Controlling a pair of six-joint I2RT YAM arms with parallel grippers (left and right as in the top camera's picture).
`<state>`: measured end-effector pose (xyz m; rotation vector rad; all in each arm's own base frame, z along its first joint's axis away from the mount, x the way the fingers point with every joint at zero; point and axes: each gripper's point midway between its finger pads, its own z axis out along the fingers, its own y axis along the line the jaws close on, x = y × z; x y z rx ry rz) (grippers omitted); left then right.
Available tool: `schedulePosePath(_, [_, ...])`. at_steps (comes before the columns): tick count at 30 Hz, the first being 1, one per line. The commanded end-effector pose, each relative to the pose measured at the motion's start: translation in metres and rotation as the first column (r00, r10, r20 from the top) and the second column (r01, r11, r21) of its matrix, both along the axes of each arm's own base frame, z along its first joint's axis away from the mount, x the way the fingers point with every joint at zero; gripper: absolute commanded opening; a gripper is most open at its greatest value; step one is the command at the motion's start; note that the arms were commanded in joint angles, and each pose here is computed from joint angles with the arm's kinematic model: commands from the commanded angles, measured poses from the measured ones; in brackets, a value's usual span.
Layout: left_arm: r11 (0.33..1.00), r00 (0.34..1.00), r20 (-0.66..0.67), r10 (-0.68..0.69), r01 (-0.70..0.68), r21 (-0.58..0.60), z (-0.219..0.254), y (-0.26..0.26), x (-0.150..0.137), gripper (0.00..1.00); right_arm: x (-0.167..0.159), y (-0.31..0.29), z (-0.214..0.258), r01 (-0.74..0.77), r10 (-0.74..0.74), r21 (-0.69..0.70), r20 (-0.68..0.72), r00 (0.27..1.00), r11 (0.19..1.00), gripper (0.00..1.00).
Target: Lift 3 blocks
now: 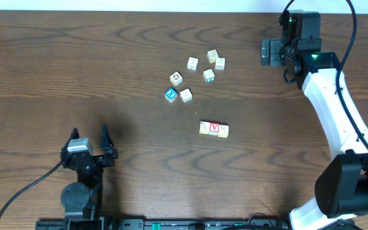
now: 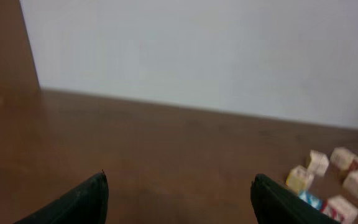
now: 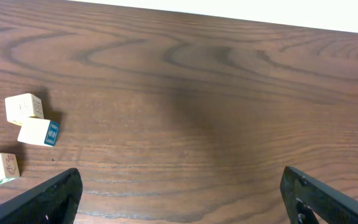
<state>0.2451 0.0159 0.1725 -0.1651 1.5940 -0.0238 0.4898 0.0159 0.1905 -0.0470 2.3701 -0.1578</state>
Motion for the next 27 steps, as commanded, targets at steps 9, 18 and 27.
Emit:
schedulePosePath(9, [0.997,0.993,-0.119,0.023,-0.031,-0.065,-0.036,0.006,-0.002,0.74,0.001,-0.006,0.005,0.012,-0.012,-0.014,0.010,1.000,1.000,0.99])
schedulePosePath(18, [0.998,0.993,-0.118,-0.022,0.014,-0.066,-0.036,-0.005,-0.002,0.74,0.001,-0.007,0.005,0.012,-0.012,-0.014,0.010,1.000,1.000,0.99])
schedulePosePath(27, [0.998,0.992,-0.121,-0.021,0.013,-0.066,-0.037,-0.005,-0.002,0.74,0.001,-0.006,0.005,0.012,-0.012,-0.014,0.010,1.000,1.000,0.99])
